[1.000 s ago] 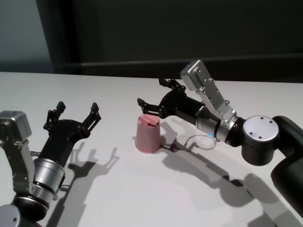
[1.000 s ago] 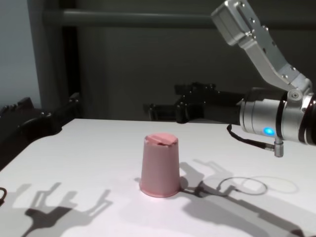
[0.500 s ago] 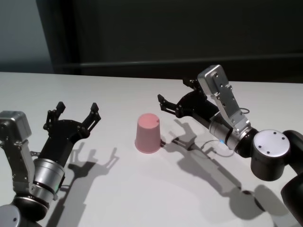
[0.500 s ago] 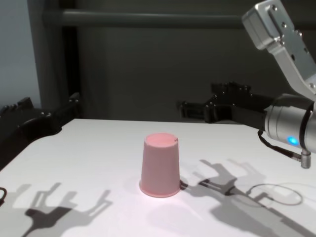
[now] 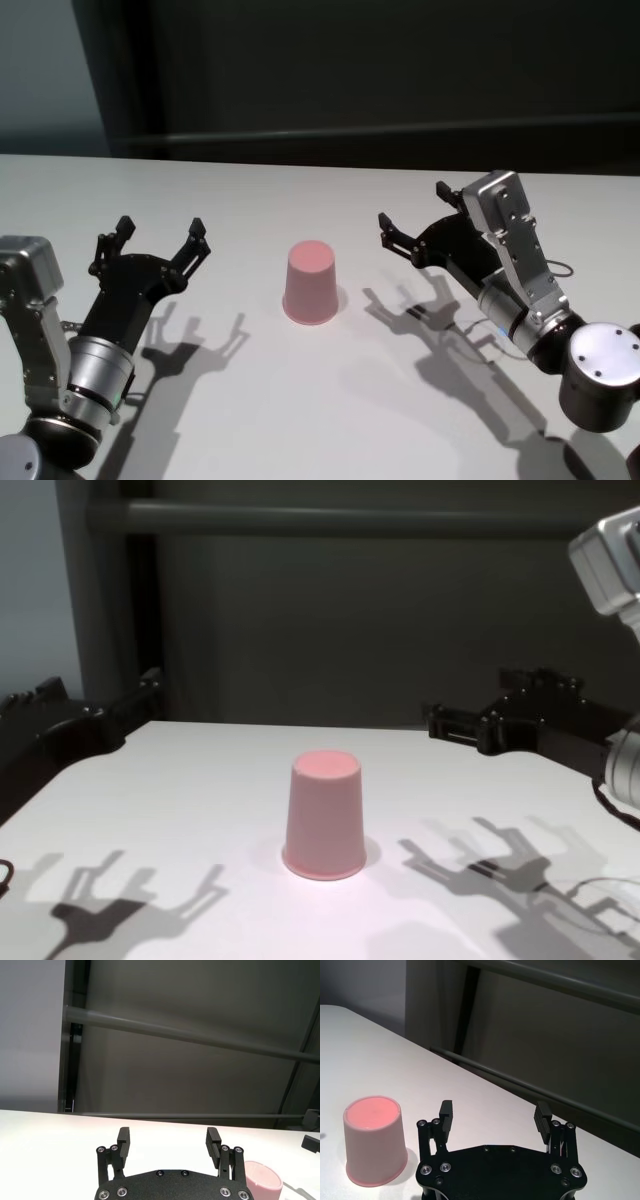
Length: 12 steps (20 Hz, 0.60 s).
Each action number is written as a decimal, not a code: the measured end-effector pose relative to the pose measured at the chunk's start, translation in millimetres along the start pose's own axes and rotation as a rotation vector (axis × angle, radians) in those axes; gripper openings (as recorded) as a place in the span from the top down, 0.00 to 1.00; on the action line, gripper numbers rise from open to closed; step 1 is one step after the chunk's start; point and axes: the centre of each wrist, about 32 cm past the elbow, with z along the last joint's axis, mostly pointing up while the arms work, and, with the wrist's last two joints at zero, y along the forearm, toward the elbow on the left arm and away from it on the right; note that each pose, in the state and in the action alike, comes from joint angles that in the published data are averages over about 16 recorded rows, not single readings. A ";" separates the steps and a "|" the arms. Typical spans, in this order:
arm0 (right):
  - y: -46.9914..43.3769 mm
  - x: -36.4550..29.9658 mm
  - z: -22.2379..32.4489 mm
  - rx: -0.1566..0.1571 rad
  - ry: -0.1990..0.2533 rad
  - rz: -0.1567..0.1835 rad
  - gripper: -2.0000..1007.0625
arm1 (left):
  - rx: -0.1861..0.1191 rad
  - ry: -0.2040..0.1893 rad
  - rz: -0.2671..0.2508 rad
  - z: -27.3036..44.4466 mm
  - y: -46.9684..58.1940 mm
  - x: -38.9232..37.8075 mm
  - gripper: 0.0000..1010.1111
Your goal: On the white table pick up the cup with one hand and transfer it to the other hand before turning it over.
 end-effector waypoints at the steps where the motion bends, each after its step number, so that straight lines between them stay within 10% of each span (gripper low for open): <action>1: -4.3 -0.2 -1.6 0.001 0.001 -0.012 0.01 | 0.000 0.000 0.000 0.0 0.0 0.0 0.01; 12: -46.6 -3.3 -15.4 0.023 0.015 -0.116 0.01 | 0.000 0.000 0.000 0.0 0.0 0.0 0.01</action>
